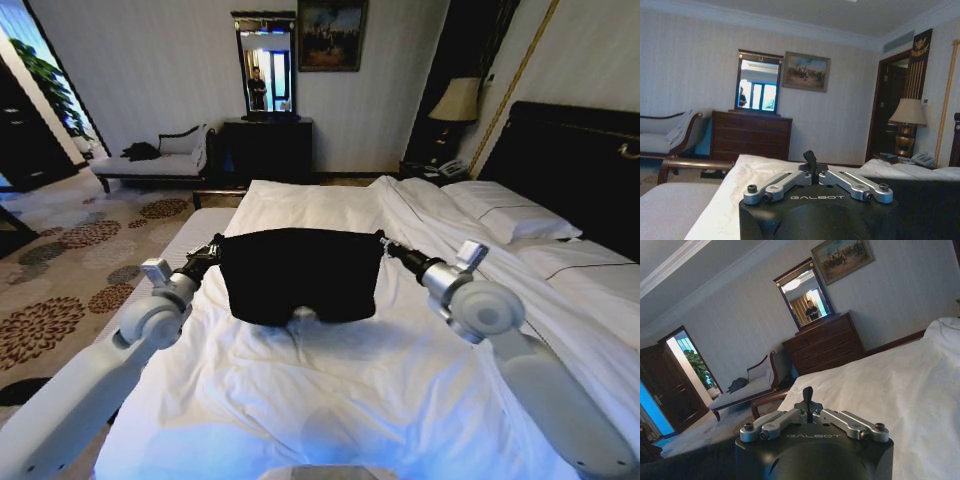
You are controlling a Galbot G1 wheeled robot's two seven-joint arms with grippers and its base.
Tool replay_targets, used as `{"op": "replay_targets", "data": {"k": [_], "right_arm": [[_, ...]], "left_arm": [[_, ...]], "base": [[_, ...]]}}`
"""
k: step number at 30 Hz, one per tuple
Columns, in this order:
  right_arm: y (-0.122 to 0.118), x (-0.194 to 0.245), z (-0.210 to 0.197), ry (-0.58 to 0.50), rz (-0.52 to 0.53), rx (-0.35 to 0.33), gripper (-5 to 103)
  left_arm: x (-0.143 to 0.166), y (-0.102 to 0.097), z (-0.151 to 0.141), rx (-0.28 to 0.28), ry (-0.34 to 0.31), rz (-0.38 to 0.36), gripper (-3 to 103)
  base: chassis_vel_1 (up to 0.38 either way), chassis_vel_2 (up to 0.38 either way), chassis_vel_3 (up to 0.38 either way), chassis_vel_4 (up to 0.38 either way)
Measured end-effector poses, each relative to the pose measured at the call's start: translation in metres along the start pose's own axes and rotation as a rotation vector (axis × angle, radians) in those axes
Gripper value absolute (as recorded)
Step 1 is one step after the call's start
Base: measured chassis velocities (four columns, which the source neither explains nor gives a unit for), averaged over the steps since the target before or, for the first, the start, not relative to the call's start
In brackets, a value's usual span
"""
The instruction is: Fold the clothes on the bed.
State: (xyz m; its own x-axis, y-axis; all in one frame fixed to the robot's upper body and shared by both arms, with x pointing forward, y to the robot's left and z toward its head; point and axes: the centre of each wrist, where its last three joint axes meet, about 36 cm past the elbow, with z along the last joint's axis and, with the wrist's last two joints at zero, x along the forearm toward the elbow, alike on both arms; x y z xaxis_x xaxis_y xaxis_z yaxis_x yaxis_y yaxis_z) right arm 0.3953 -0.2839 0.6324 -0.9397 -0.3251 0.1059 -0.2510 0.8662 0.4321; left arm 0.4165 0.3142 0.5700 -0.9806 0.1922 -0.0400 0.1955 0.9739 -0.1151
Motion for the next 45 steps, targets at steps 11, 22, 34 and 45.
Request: {"op": "replay_targets", "data": {"k": [11,22,34,45], "right_arm": [[0.019,0.05,-0.003,0.02,0.02,-0.01,0],[0.004,0.104,0.036,0.216,0.242,0.043,0],[0.007,0.057,0.052,0.27,0.173,0.066,0],[-0.06,-0.053,0.093,0.333,0.232,0.009,0]], "left_arm": [[0.058,-0.014,-0.016,-0.008,-0.016,0.02,1],[0.175,-0.027,0.013,-0.013,0.126,-0.08,1],[0.117,-0.029,0.071,0.005,0.205,-0.133,1],[-0.014,-0.005,0.129,0.019,0.256,-0.135,1]], "base": [[0.0,0.0,0.0,0.0],[0.0,0.0,0.0,0.0],[0.0,0.0,0.0,0.0],[0.0,0.0,0.0,0.0]]}}
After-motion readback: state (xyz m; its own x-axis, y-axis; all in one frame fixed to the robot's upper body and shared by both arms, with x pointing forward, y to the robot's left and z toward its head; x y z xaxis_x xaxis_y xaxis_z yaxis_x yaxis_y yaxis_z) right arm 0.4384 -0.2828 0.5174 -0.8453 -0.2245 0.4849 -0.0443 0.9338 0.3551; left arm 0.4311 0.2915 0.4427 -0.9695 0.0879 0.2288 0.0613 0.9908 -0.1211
